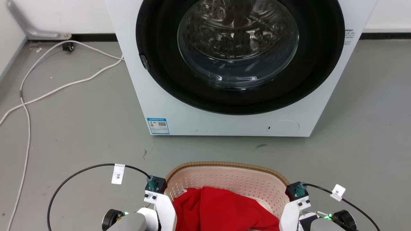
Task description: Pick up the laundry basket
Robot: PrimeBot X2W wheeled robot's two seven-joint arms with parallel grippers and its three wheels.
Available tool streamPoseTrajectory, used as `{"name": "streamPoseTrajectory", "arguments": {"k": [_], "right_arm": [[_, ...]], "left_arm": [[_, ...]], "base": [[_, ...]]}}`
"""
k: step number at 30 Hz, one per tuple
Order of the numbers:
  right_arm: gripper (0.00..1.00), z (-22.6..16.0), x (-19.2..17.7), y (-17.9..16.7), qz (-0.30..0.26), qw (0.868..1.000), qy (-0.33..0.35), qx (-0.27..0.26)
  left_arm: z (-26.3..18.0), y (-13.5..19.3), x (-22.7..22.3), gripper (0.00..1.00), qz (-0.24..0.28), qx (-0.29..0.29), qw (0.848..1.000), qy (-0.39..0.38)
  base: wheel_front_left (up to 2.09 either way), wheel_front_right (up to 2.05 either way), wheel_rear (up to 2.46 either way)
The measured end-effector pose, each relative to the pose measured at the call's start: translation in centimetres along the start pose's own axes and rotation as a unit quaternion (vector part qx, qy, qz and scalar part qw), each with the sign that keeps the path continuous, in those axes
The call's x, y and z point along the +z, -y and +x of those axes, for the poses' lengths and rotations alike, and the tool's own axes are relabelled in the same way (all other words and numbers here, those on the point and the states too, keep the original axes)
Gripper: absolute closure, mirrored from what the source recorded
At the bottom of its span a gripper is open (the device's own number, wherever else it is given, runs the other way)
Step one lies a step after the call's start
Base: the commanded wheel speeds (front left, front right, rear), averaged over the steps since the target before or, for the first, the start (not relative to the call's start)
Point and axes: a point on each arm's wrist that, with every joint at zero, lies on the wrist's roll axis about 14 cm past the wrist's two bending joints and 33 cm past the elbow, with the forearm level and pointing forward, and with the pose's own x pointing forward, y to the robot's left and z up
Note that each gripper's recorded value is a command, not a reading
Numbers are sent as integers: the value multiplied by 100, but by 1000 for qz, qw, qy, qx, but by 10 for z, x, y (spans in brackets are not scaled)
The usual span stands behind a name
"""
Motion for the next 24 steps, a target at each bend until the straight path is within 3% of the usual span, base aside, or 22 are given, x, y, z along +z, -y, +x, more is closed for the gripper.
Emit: {"name": "streamPoseTrajectory", "arguments": {"k": [24], "right_arm": [[100,-10,-3,-6,17,1000,-9,7]], "left_arm": [[-9,4,-11,100,-4,-4,1000,-12]], "base": [[0,0,0]]}}
